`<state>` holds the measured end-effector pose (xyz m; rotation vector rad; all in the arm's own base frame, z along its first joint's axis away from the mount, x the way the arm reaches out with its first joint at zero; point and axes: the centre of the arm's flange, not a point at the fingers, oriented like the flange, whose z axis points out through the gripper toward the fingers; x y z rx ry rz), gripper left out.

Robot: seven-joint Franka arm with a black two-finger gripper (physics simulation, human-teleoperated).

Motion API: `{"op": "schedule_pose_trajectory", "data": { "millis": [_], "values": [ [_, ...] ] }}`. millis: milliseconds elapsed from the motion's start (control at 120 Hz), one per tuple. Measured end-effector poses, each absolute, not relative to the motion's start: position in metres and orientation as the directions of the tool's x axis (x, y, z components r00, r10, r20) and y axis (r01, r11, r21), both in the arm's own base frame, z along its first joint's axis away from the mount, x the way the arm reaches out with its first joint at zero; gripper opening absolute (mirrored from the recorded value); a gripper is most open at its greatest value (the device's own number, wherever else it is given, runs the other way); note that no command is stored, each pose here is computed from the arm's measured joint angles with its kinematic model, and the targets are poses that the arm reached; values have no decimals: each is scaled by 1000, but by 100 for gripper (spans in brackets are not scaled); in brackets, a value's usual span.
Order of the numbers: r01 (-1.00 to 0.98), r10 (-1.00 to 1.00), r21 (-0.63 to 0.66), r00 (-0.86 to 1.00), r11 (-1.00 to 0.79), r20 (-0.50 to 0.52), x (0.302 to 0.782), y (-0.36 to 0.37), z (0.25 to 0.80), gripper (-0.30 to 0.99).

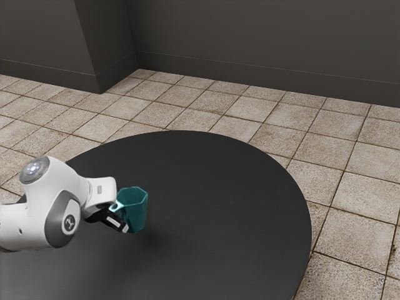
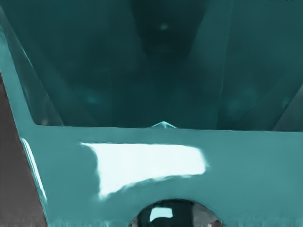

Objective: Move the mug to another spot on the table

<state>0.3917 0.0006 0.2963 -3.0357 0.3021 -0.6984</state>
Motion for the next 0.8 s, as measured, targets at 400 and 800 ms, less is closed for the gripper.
{"op": "schedule_pose_trajectory", "data": {
  "millis": [400, 800],
  "values": [
    [-149, -156, -49, 900, -988, 408, 401, 24, 282, -10],
    [-150, -157, -48, 908, -987, 387, 409, 34, 272, 15]
  ]
}}
